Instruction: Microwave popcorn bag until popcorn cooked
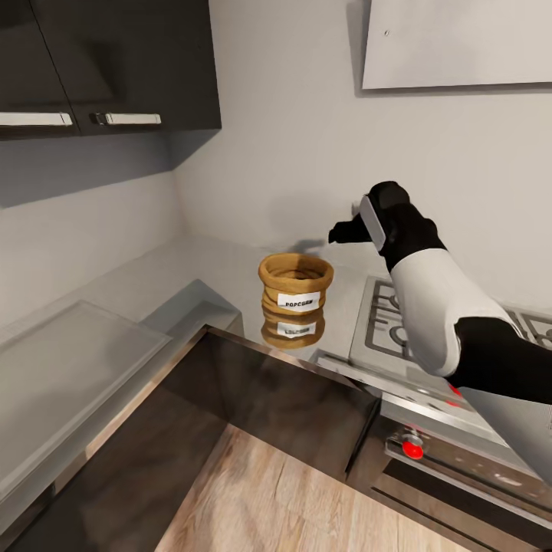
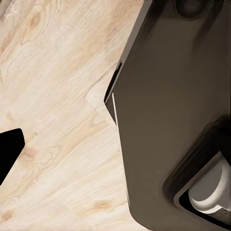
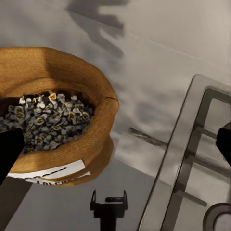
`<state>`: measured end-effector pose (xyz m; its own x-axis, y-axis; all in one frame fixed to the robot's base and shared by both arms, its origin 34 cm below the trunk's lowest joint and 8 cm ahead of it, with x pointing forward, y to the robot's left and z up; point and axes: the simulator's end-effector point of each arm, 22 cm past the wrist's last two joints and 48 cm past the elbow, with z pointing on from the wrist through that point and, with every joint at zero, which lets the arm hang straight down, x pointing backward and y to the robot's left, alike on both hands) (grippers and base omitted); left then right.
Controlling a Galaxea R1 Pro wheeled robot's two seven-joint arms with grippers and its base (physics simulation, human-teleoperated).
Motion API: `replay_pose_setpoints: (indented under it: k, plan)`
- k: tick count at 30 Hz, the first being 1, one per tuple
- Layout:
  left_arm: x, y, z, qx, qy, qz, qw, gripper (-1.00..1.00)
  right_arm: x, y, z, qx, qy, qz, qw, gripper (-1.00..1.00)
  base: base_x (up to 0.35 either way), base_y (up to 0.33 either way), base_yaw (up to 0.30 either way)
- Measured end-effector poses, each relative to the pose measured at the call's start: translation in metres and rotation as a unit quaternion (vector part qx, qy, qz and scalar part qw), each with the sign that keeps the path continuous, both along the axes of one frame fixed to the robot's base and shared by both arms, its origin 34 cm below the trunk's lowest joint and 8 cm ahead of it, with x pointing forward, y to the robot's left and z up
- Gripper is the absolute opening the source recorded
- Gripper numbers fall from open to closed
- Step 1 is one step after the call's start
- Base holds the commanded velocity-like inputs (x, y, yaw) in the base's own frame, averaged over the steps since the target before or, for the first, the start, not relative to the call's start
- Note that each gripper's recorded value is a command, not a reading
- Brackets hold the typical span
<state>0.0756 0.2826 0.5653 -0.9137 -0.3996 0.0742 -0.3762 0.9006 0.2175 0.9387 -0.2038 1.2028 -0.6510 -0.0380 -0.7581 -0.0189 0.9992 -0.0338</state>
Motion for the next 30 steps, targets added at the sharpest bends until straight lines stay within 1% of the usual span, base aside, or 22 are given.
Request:
replay_pose_setpoints:
  k: [6, 12, 15, 20, 30]
  plan:
    - [0.0004, -0.0005, -0.0001, 0.0, -0.001, 0.005, 1.0, 1.0, -0.0004, 0.0044, -0.0008, 0.001, 0.002, 0.003, 1.0, 1.0, 0.0, 0.0, 0.0]
    - [-0.0011, -0.0002, 0.0003, 0.003, 0.001, 0.01, 0.9999, 1.0, -0.0002, 0.0014, -0.0008, 0.0, 0.002, 0.001, 1.0, 1.0, 0.0, 0.0, 0.0]
    - [-0.0011, -0.0037, 0.0001, -0.001, 0.001, 0.008, 1.0, 1.0, 0.0, -0.001, -0.0008, -0.002, 0.002, -0.001, 1.0, 1.0, 0.015, -0.003, 0.0]
    - [-0.0008, -0.0071, -0.0001, -0.005, 0.001, 0.0, 1.0, 1.0, -0.0003, -0.0026, -0.0003, -0.002, 0.002, -0.002, 1.0, 1.0, 0.188, -0.118, 0.0]
    - [-0.0005, -0.0072, -0.0002, -0.006, 0.001, -0.001, 1.0, 1.0, -0.0005, -0.0015, -0.0001, -0.006, 0.002, -0.002, 1.0, 1.0, 0.245, -0.16, 0.002]
